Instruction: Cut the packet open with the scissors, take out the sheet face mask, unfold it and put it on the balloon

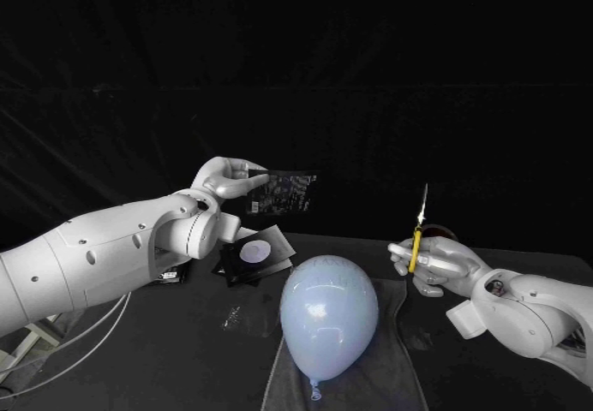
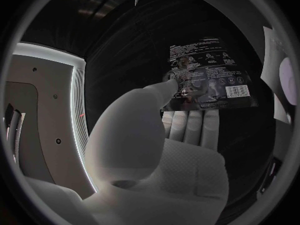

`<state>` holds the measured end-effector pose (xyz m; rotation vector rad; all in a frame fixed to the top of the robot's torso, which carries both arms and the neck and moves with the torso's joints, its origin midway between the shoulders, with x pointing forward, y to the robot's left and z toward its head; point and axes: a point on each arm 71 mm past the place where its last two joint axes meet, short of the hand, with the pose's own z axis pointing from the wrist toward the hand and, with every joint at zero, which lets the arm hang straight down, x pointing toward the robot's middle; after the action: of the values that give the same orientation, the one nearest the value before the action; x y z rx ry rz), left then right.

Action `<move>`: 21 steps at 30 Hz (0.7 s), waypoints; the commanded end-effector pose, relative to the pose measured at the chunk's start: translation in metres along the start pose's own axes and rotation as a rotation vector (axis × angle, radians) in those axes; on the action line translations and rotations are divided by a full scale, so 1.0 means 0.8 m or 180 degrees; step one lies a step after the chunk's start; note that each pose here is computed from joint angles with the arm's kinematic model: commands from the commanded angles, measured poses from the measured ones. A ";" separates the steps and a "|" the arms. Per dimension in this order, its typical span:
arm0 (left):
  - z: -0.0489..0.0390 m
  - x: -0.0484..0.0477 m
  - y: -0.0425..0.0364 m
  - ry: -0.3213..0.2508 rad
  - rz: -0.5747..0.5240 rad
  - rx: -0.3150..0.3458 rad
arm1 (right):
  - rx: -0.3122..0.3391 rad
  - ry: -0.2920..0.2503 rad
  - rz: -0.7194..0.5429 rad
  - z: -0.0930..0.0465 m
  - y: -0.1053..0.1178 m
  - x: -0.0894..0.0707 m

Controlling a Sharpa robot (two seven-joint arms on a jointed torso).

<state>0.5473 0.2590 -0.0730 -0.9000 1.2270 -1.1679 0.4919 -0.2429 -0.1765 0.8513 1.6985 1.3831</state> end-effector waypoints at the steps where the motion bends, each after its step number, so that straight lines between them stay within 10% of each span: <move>1: -0.002 0.008 0.0071 0.0041 -0.0352 -0.0164 | -0.0143 -0.0053 -0.0059 0.003 0.009 -0.002; 21: -0.017 0.050 0.0202 0.0419 -0.0730 -0.0269 | -0.0405 -0.0274 -0.0086 0.029 0.036 -0.008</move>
<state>0.5358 0.2301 -0.1015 -1.0722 1.3084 -1.3192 0.5149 -0.2316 -0.1540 0.8023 1.5825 1.3871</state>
